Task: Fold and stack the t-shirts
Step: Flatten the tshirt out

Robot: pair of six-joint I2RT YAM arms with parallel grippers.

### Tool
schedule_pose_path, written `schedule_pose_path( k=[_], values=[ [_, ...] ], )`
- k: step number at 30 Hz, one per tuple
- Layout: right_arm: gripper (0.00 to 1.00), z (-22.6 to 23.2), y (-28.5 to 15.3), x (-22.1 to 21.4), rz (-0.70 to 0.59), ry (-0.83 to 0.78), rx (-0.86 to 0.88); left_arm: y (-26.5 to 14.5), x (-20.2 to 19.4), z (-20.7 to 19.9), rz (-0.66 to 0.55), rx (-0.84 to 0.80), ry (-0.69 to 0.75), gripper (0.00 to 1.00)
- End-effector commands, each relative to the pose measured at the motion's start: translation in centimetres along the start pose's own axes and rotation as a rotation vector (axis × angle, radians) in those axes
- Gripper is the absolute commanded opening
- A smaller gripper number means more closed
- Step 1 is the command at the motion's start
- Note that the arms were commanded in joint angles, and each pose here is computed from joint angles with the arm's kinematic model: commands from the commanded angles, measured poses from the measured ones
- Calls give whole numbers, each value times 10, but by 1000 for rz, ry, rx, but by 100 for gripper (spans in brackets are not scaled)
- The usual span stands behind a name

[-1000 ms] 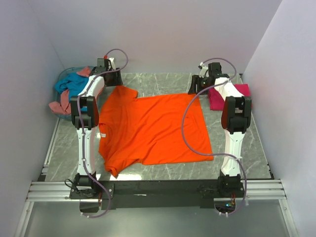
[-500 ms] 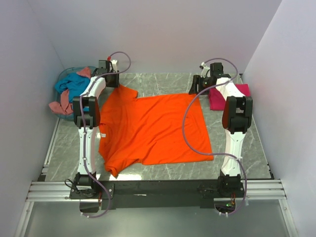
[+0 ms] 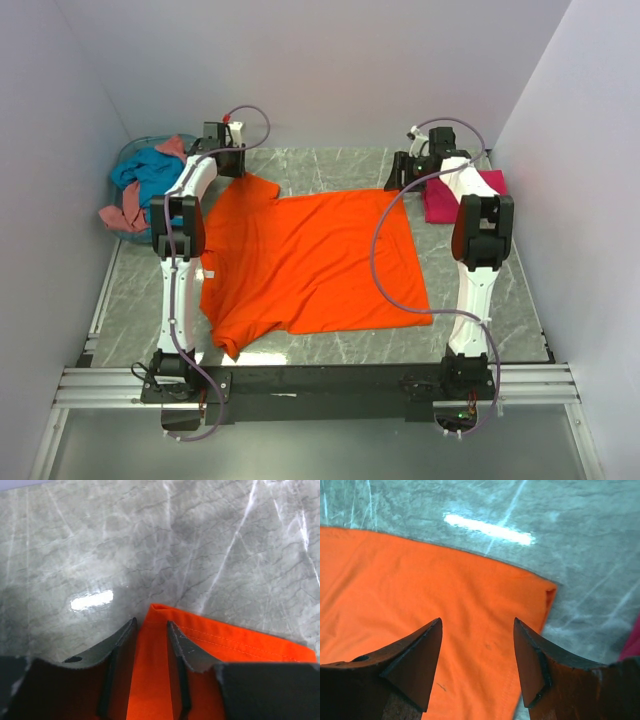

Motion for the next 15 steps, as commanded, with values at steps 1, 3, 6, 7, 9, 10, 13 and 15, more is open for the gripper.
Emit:
schedule_pose_path(
  k=[1, 3, 6, 7, 9, 10, 13, 15],
  values=[
    [66, 5, -26, 21, -75, -26, 12, 6, -4, -13, 22, -42, 48, 36],
    [66, 4, -29, 24, -82, -20, 15, 9, -11, -16, 56, -8, 73, 35],
    [66, 5, -32, 24, -85, -17, 23, 12, -18, -19, 101, 73, 113, 30],
    [66, 6, -32, 24, -85, -17, 25, 13, -20, -20, 109, 91, 120, 16],
    [66, 7, -34, 24, -83, -19, 25, 14, -19, -24, 110, 102, 127, 4],
    [66, 7, -35, 24, -84, -25, 23, 12, -14, -25, 91, 106, 125, 0],
    [66, 5, -34, 23, -72, -26, 16, -3, 5, -21, 36, 147, 112, 0],
    [66, 1, -31, 25, -71, -20, -5, -19, 24, -22, -32, 155, 107, 0]
  ],
)
Point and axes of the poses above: each gripper's point midway between its finger pads, its own y axis out along the fingers, its own z axis along the line the jaws close on, x = y × z, the point moved 7 cm from there along -y, back along the fingers, and after that the axes turned 9 degrees about y, right-handed, at the moved point
